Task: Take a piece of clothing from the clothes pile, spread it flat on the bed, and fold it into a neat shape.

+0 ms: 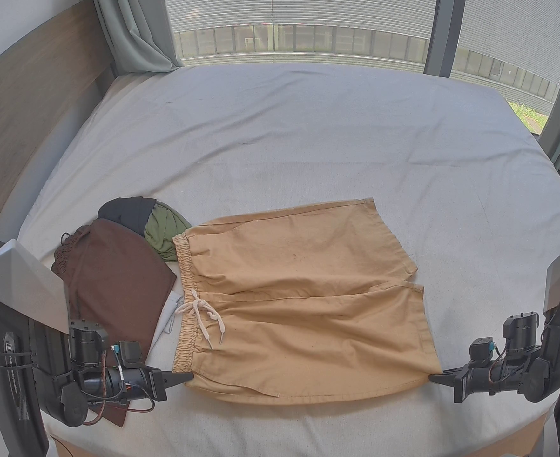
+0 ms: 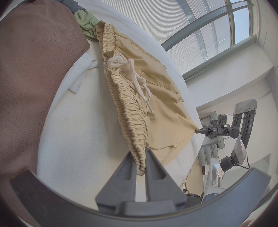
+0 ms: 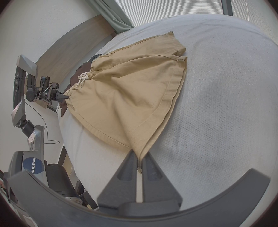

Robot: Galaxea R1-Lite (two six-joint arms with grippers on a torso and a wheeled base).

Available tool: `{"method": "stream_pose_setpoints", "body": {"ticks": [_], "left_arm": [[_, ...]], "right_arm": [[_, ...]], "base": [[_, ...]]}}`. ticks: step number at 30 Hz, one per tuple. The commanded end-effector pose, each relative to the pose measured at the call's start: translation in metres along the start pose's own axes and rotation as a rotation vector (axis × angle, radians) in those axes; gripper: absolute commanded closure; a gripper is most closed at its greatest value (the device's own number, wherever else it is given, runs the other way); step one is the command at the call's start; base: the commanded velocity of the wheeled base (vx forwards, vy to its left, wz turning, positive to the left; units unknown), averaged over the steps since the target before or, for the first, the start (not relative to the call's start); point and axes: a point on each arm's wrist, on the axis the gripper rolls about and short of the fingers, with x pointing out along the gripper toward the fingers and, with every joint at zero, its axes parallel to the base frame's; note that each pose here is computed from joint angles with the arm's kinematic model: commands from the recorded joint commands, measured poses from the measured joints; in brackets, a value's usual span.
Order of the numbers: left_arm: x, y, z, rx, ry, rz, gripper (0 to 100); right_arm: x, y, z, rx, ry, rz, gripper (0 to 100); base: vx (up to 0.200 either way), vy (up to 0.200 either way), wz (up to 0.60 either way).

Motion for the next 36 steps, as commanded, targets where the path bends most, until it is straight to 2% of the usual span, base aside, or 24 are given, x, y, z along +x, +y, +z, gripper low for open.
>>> {"method": "stream_pose_setpoints", "body": {"ticks": [1, 6, 9, 36], "left_arm": [[-0.004, 0.0, -0.004, 0.0, 0.016, 0.004, 100], [-0.008, 0.006, -0.01, 0.068, 0.035, 0.007, 100], [-0.008, 0.009, -0.012, 0.078, 0.044, 0.011, 100], [-0.009, 0.011, -0.011, 0.078, 0.032, 0.019, 100]], "right_arm": [[-0.003, 0.003, -0.003, -0.003, 0.014, 0.012, 100], [-0.003, 0.003, -0.004, -0.013, 0.018, 0.018, 100], [-0.005, 0.002, -0.005, -0.026, 0.029, 0.018, 100], [-0.008, 0.0, -0.007, -0.03, 0.034, 0.024, 100]], "base": [[0.0, 0.0, 0.0], [0.0, 0.0, 0.0], [0.0, 0.0, 0.0], [0.0, 0.0, 0.0]]}}
